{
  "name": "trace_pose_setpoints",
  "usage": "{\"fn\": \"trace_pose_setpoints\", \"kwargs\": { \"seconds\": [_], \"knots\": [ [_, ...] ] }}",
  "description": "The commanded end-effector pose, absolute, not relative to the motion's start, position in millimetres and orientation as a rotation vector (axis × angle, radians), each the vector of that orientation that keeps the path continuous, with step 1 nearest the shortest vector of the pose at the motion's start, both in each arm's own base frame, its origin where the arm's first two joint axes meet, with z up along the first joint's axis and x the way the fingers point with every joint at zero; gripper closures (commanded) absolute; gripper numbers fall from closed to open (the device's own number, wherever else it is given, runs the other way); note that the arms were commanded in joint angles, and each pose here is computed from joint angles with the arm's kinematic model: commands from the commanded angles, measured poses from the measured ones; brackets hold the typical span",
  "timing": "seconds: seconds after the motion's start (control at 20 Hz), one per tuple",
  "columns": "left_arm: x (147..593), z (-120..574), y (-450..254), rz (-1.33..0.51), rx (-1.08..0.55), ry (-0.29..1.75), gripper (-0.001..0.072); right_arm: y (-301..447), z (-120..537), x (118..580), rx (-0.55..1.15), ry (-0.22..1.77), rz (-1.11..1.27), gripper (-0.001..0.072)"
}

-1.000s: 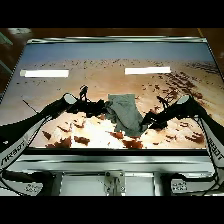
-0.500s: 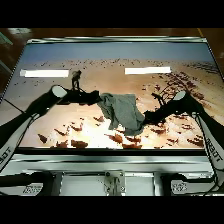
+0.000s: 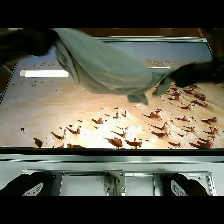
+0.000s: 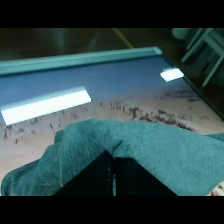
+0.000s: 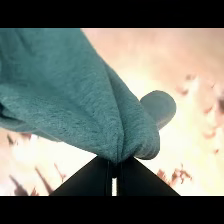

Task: Fold the shirts.

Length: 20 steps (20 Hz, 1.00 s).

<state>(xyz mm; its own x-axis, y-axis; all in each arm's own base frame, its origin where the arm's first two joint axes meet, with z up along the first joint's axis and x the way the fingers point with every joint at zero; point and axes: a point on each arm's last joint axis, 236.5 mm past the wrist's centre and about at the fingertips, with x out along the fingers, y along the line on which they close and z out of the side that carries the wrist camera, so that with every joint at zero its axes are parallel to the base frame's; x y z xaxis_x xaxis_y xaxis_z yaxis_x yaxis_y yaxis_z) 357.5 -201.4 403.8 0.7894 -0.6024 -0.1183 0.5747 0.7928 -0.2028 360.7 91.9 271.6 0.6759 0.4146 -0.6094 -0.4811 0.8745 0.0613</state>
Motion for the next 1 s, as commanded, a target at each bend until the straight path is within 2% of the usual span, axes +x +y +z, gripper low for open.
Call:
{"fn": "trace_pose_setpoints", "kwargs": {
  "seconds": [0.0,0.1,0.25,0.4,0.55,0.8,0.95],
  "knots": [
    [286.0,474.0,-167.3,-0.612,-0.094,-0.003,0.0675,87.7,390.7,305.5,-0.122,0.311,0.422,0.065],
    [269.5,464.9,-156.1,-0.587,-0.032,0.035,0.0675,88.9,404.8,279.5,-0.101,0.275,0.417,0.065],
    [259.6,420.9,-157.0,-0.606,0.032,0.214,0.0675,91.9,384.9,254.9,-0.078,0.382,0.435,0.065],
    [263.5,357.7,-156.2,-0.604,0.088,0.431,0.0675,91.7,331.9,235.9,-0.037,0.651,0.454,0.065],
    [280.6,285.9,-143.4,-0.535,0.144,0.61,0.0675,82.3,264.5,214.2,0.023,1.028,0.436,0.065],
    [296.2,164.2,-142.7,-0.506,0.163,0.872,0.0675,68.3,152.8,245.0,0.1,1.235,0.345,0.065],
    [324.2,121.4,-155.7,-0.452,0.023,0.91,0.0675,71.6,86.2,290.3,0.193,1.243,0.305,0.065]
  ]
}}
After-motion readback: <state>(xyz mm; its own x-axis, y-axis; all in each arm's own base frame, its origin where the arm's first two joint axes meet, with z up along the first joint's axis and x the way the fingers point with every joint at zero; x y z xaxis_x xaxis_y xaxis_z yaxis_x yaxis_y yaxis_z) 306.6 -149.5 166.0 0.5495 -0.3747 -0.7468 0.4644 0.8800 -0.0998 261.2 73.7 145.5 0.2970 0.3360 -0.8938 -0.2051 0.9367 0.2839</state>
